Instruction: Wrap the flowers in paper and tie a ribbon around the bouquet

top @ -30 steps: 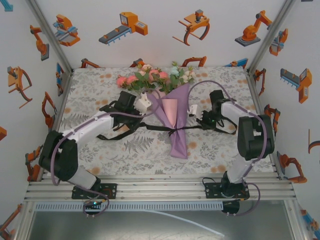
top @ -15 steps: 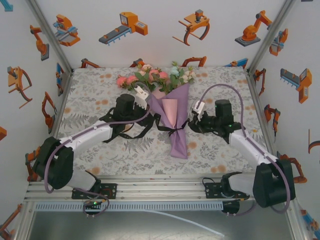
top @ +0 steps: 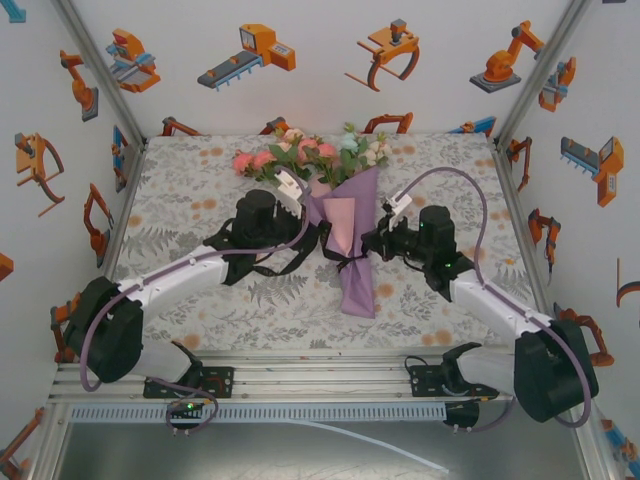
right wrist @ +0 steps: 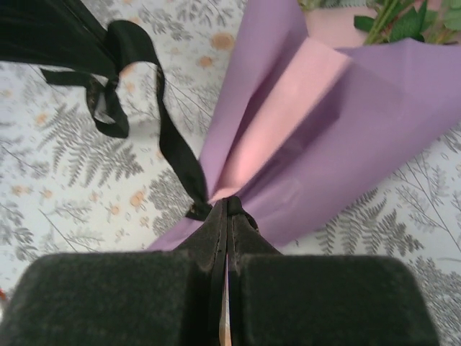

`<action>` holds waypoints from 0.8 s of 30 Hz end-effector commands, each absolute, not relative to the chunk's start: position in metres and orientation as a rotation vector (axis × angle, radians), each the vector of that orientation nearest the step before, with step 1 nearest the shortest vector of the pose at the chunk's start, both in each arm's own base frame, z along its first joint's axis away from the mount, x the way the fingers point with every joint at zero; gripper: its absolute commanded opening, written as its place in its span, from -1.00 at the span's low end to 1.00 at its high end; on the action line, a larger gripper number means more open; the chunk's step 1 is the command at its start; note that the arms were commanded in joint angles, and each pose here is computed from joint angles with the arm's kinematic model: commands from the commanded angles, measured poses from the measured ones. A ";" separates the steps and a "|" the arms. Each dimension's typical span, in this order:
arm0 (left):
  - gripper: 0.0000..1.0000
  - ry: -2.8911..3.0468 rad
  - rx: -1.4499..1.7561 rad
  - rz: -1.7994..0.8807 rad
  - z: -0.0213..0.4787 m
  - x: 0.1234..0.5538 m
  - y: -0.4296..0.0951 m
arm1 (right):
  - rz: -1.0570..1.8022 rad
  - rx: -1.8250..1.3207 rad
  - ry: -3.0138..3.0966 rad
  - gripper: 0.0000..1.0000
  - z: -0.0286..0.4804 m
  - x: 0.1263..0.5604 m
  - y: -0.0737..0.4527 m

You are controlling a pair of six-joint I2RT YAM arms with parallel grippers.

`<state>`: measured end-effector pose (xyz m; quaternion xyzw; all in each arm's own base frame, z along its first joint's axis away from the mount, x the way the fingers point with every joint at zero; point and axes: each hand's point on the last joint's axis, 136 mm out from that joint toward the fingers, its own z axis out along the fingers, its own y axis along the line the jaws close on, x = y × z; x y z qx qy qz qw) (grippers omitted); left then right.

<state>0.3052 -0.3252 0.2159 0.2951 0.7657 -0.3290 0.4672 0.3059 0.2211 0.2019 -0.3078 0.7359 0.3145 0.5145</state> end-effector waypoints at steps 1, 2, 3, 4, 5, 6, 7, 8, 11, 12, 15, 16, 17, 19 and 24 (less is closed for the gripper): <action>-1.00 1.810 0.712 -0.839 0.236 0.314 -0.337 | 0.845 -0.624 1.714 -0.85 0.239 0.323 0.233; -1.00 1.817 0.712 -0.843 0.234 0.315 -0.338 | 0.826 -0.590 1.747 -0.64 0.237 0.329 0.230; -1.00 1.821 0.707 -0.847 0.233 0.315 -0.339 | 0.781 -0.584 1.799 -0.39 0.230 0.334 0.226; -1.00 1.818 0.703 -0.849 0.233 0.315 -0.338 | 0.727 -0.610 1.847 -0.25 0.223 0.335 0.221; -1.00 1.817 0.704 -0.853 0.233 0.314 -0.338 | 0.663 -0.671 1.908 -0.16 0.211 0.332 0.215; -1.00 1.819 0.706 -0.849 0.233 0.313 -0.337 | 0.606 -0.756 1.959 -0.13 0.199 0.327 0.208; -1.00 1.821 0.708 -0.841 0.232 0.312 -0.336 | 0.546 -0.843 1.992 -0.10 0.189 0.322 0.200; -1.00 1.825 0.710 -0.824 0.232 0.312 -0.333 | 0.479 -0.944 2.034 -0.07 0.175 0.315 0.189; -1.00 1.842 0.723 -0.762 0.230 0.315 -0.328 | 0.395 -1.220 2.055 0.00 0.155 0.292 0.165; -1.00 1.845 0.731 -0.750 0.230 0.316 -0.326 | 0.404 -1.259 2.051 0.00 0.153 0.289 0.159; -1.00 1.859 0.746 -0.728 0.227 0.318 -0.325 | 0.489 -1.338 2.041 -0.02 0.148 0.286 0.157; -1.00 1.867 0.748 -0.723 0.226 0.320 -0.325 | 0.541 -1.391 2.016 -0.05 0.146 0.280 0.162; -1.00 1.873 0.749 -0.727 0.223 0.321 -0.324 | 0.585 -1.436 1.996 -0.10 0.143 0.275 0.166; -1.00 1.882 0.756 -0.734 0.218 0.322 -0.325 | 0.592 -1.522 1.984 -0.16 0.130 0.269 0.164; -1.00 1.903 0.748 -0.733 0.207 0.328 -0.326 | 0.684 -1.611 1.947 -0.17 0.120 0.261 0.171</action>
